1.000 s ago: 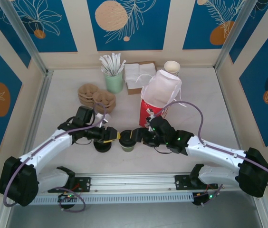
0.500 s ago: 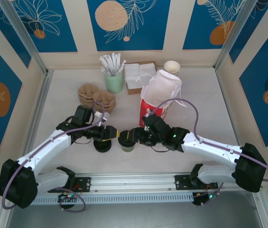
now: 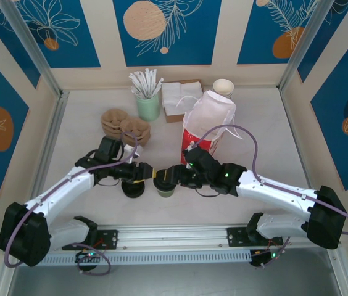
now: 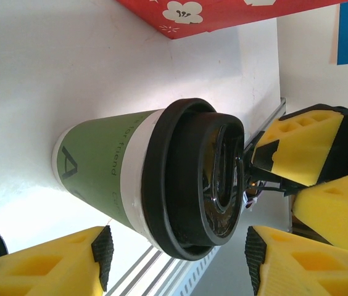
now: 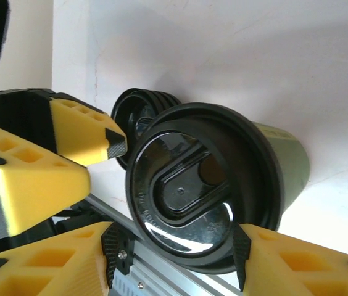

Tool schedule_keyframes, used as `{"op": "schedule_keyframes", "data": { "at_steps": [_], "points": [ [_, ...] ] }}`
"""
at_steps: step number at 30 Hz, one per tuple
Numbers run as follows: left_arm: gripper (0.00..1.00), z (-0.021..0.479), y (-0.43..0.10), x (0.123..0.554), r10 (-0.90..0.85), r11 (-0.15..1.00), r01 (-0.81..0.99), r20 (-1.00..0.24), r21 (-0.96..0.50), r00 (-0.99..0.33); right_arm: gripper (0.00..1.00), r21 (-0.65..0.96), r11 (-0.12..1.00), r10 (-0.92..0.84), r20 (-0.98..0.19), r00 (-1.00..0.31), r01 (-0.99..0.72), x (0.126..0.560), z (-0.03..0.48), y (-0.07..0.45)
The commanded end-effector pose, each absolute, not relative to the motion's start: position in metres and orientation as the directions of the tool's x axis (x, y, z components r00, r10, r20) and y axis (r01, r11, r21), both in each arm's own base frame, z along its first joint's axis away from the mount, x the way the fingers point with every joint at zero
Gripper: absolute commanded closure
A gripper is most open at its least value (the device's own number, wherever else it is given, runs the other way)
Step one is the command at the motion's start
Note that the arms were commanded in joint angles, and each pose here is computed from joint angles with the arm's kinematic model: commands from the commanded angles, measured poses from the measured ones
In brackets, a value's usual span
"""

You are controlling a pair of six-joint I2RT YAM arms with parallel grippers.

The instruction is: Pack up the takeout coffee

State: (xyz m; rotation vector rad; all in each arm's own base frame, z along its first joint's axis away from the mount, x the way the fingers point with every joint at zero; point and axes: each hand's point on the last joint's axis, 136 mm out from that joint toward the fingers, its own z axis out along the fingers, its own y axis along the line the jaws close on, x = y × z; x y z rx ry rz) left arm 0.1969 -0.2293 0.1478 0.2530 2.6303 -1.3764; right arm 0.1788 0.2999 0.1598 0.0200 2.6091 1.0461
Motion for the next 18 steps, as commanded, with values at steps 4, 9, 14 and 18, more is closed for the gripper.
{"op": "schedule_keyframes", "data": {
  "at_steps": [4, 9, 14, 18],
  "points": [
    [0.39, 0.158, -0.24, 0.199, 0.111, 0.562, 0.274, -0.257, -0.78, -0.96, 0.47, 0.638, 0.761, 0.135, -0.335, -0.933, -0.119, 0.18, 0.164, 0.288],
    [0.39, 0.154, -0.247, 0.199, 0.131, 0.571, 0.28, -0.251, -0.772, -0.959, 0.47, 0.632, 0.767, 0.135, -0.328, -0.935, -0.111, 0.18, 0.16, 0.286],
    [0.39, 0.144, -0.247, 0.197, 0.153, 0.607, 0.281, -0.238, -0.743, -0.959, 0.47, 0.626, 0.773, 0.134, -0.322, -0.937, -0.105, 0.18, 0.153, 0.285],
    [0.39, 0.139, -0.245, 0.195, 0.159, 0.621, 0.278, -0.23, -0.732, -0.96, 0.47, 0.626, 0.773, 0.13, -0.314, -0.941, -0.102, 0.18, 0.148, 0.287]
  ]
}}
